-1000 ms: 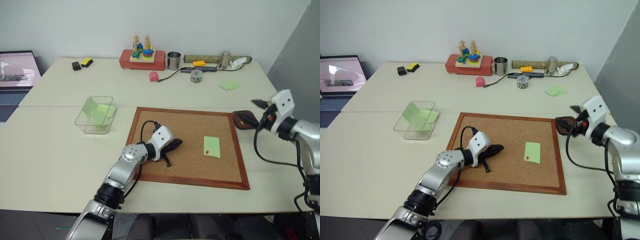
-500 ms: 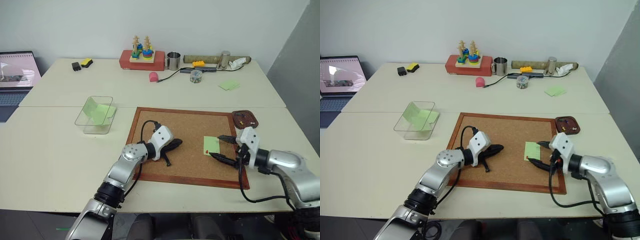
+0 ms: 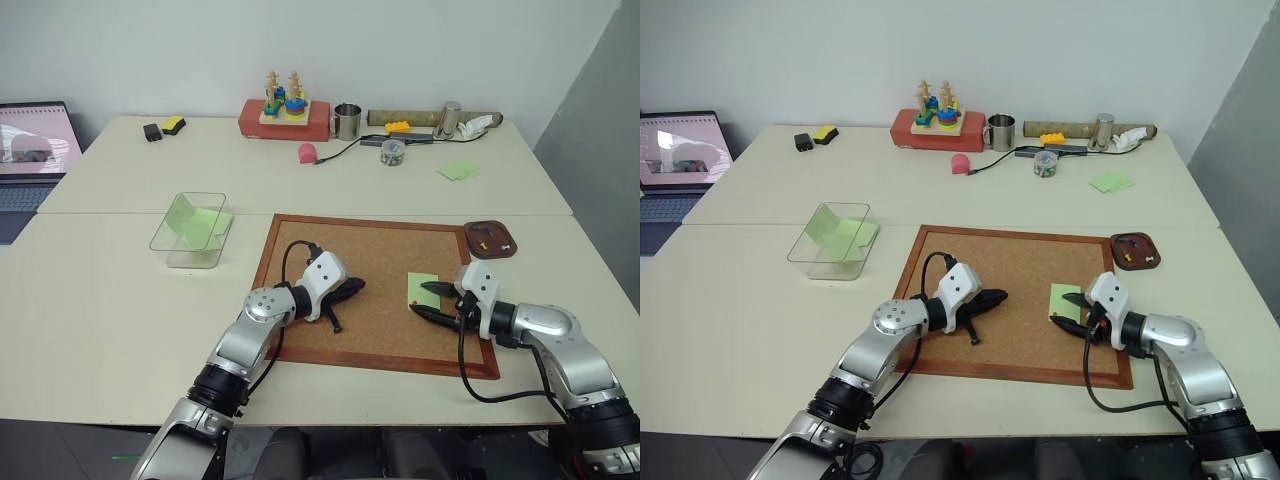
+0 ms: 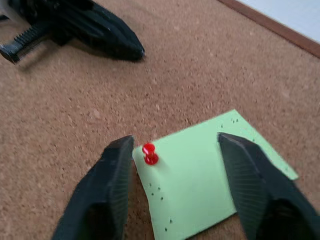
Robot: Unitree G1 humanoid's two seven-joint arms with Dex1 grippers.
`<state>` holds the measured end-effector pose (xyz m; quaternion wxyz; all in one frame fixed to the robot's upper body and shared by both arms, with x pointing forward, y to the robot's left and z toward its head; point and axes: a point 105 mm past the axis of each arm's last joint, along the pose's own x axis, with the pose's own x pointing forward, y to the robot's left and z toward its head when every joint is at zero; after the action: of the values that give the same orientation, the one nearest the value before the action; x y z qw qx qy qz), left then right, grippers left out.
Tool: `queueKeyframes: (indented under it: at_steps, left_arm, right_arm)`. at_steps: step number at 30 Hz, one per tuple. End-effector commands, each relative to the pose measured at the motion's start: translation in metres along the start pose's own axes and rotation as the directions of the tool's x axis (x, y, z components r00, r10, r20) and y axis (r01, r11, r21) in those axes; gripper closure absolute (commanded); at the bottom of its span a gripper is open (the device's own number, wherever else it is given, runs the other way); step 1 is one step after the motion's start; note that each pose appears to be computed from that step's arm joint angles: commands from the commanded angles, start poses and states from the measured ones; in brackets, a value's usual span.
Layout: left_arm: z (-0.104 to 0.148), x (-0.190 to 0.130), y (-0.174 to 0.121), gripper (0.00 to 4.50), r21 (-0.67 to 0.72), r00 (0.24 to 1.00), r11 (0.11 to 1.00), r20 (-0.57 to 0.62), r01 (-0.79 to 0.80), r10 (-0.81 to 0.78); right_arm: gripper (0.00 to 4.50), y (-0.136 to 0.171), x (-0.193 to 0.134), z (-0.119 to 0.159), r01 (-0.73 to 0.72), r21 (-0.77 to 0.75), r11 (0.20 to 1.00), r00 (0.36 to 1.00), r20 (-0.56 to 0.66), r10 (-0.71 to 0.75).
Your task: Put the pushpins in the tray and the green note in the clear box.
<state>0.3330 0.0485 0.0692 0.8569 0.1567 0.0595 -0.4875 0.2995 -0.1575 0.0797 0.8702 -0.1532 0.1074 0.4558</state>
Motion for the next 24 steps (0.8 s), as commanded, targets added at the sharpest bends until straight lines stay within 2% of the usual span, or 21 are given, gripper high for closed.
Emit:
queueKeyframes:
  at_steps: [1, 8, 16, 21, 24]
  left_arm:
    - [-0.031, -0.005, -0.004, 4.50, -0.034, 0.994, 0.999, -0.113, -0.001, -0.003]
    - [-0.031, -0.004, -0.004, 4.50, -0.034, 0.994, 0.999, -0.112, -0.002, -0.002]
    - [-0.032, -0.004, -0.004, 4.50, -0.040, 0.994, 0.999, -0.113, -0.004, 0.000]
    - [-0.032, -0.003, -0.003, 4.50, -0.059, 0.994, 0.998, -0.107, -0.018, 0.012]
    - [-0.022, -0.001, 0.002, 4.50, -0.073, 0.997, 0.996, -0.071, -0.042, 0.036]
  right_arm:
    - [2.97, 0.000, 0.002, 0.010, -0.006, -0.039, 0.999, 0.999, 0.036, 0.008]
    - [4.49, 0.004, 0.002, 0.009, -0.025, -0.045, 0.999, 0.999, 0.040, 0.027]
    - [4.50, 0.004, -0.002, 0.035, -0.028, -0.125, 0.992, 0.995, 0.096, 0.040]
    - [4.50, 0.006, -0.007, 0.057, -0.046, -0.240, 0.970, 0.992, 0.107, 0.074]
    - [4.50, 0.009, -0.008, 0.068, -0.068, -0.330, 0.942, 0.990, 0.094, 0.105]
